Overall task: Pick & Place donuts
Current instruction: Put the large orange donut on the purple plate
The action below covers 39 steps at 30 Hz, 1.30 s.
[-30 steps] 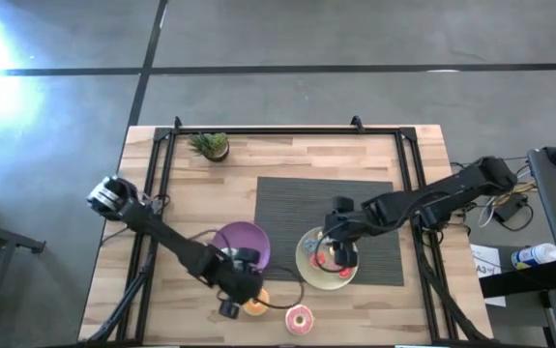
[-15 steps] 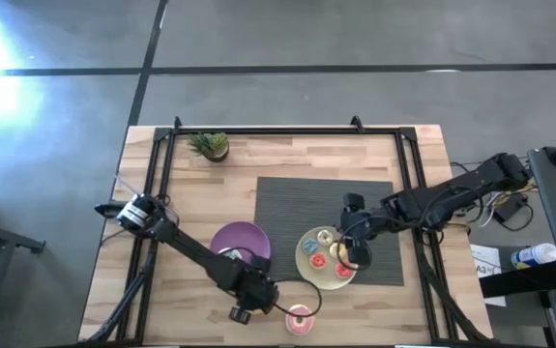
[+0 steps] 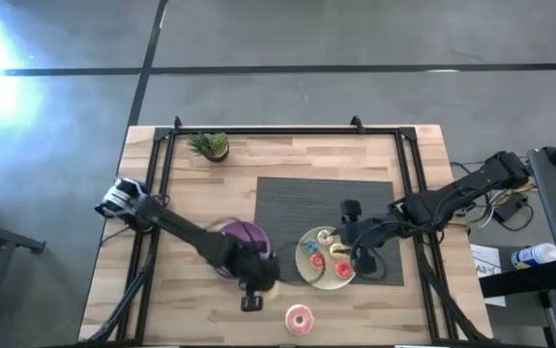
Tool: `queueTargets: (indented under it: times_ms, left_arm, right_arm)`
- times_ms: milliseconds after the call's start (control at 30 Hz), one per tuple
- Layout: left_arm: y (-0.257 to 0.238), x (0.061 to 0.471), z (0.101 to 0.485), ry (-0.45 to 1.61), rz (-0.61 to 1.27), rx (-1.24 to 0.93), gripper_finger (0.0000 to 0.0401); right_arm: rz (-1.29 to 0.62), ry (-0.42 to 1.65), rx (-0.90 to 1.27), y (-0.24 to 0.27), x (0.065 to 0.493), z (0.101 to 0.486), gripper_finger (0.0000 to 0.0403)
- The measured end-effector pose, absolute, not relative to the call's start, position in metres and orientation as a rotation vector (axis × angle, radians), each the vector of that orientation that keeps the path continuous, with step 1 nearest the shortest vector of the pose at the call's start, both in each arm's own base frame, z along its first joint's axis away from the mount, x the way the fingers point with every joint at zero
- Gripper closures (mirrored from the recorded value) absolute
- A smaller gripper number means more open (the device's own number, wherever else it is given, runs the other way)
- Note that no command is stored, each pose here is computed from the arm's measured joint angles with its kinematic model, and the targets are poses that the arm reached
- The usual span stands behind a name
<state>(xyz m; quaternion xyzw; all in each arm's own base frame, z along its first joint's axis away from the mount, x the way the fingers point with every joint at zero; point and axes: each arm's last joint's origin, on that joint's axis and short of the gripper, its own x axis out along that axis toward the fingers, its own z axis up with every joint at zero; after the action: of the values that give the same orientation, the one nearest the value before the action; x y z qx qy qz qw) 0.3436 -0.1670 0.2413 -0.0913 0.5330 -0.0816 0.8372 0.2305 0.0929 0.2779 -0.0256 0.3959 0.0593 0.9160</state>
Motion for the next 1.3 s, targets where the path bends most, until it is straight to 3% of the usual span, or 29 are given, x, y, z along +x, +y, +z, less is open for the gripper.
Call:
queueTargets:
  times_ms: [200,400,867,1300]
  left_arm:
    - [-0.129,0.343,0.29,0.861,-0.146,-0.364,0.04]
    - [-0.095,0.349,0.304,0.694,-0.123,-0.451,0.0401]
    - [-0.083,0.33,0.301,0.827,-0.066,-0.372,0.0401]
    - [-0.069,0.29,0.292,0.807,-0.066,-0.42,0.0401]
  right_arm:
    - [0.247,0.611,-0.289,0.111,0.238,0.297,0.0197]
    - [0.288,0.428,-0.42,0.123,0.262,0.298,0.0197]
    - [0.193,0.428,-0.246,0.109,0.311,0.283,0.0197]
    - [0.228,0.535,-0.387,0.114,0.374,0.286,0.0197]
